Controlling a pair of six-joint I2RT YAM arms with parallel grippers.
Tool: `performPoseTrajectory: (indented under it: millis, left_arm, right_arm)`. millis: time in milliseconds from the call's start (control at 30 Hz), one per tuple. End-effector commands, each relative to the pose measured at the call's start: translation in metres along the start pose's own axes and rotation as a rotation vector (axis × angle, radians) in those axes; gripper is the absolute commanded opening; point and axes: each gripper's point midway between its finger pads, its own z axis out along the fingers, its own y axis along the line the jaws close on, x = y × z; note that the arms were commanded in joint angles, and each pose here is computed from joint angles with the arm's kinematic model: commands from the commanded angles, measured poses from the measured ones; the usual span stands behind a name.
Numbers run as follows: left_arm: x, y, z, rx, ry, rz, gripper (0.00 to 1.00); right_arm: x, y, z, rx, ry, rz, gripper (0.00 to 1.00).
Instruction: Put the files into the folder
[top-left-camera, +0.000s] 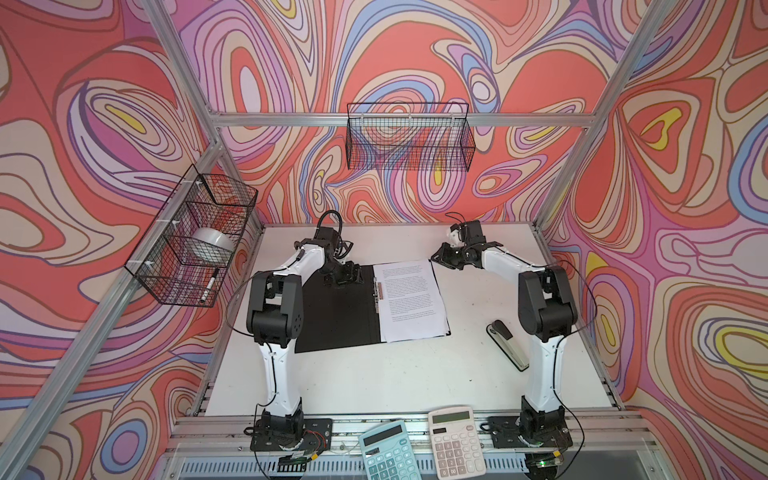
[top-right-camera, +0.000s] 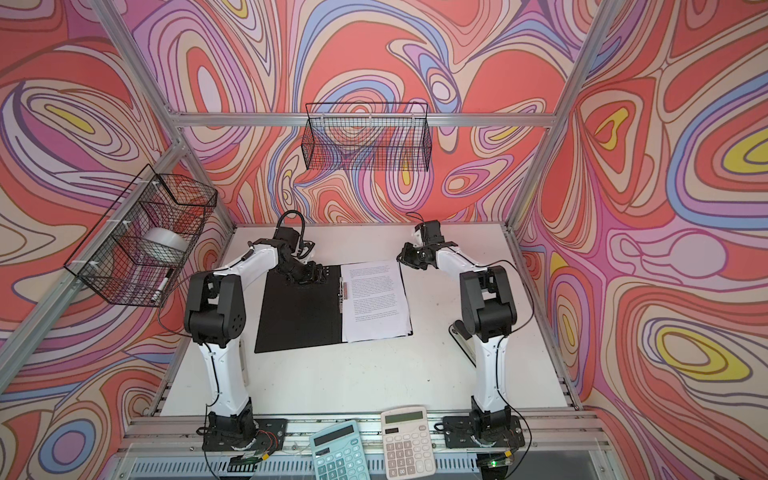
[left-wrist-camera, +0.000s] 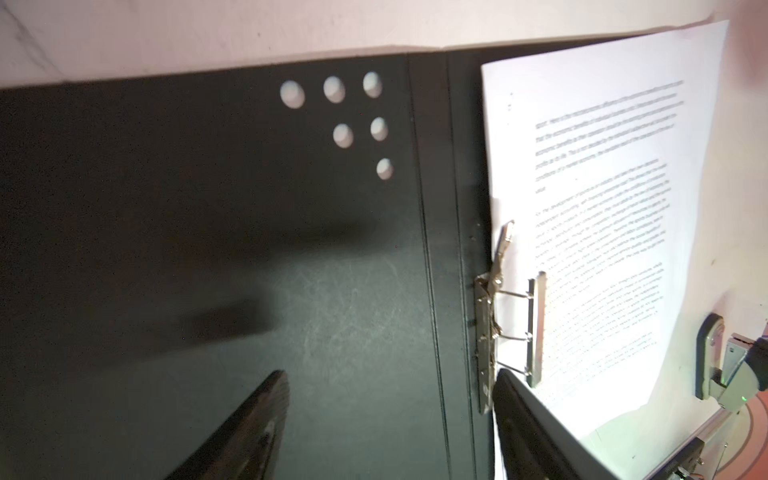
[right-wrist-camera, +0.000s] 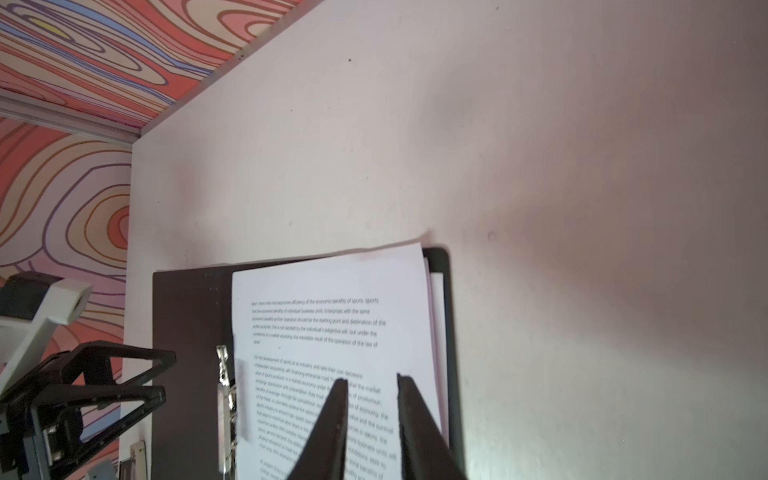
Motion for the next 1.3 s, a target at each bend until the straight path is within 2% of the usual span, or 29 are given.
performPoseTrajectory:
  millis: [0,100,233,433,733,1267]
  left_arm:
    - [0.006,-0.006,-0.022,-0.004,0.000,0.036,0.78]
    - [0.017,-0.007,-0.027,-0.006,0.037,0.041,0.78]
    - [0.032,-0.009,-0.030,0.019,0.028,0.016,0.78]
    - [0.047,-0.017,-0.022,0.088,0.048,-0.041,0.78]
    - [0.067,-0.030,-0.002,0.107,0.091,-0.027,0.77]
    - [0.100,-0.054,0.020,0.134,0.139,-0.011,0.77]
  right_arm:
    - [0.034,-0.002,-0.022,0.001,0.068,0.038,0.24]
    - [0.067,-0.005,-0.039,0.000,0.120,0.077,0.24]
    - [0.099,-0.009,-0.058,-0.003,0.147,0.092,0.24]
    - [0.134,-0.014,-0.056,-0.042,0.235,0.145,0.24]
    - [0.159,-0.026,-0.055,-0.026,0.284,0.182,0.22]
    - [0.175,-0.027,-0.055,-0.048,0.327,0.210,0.17]
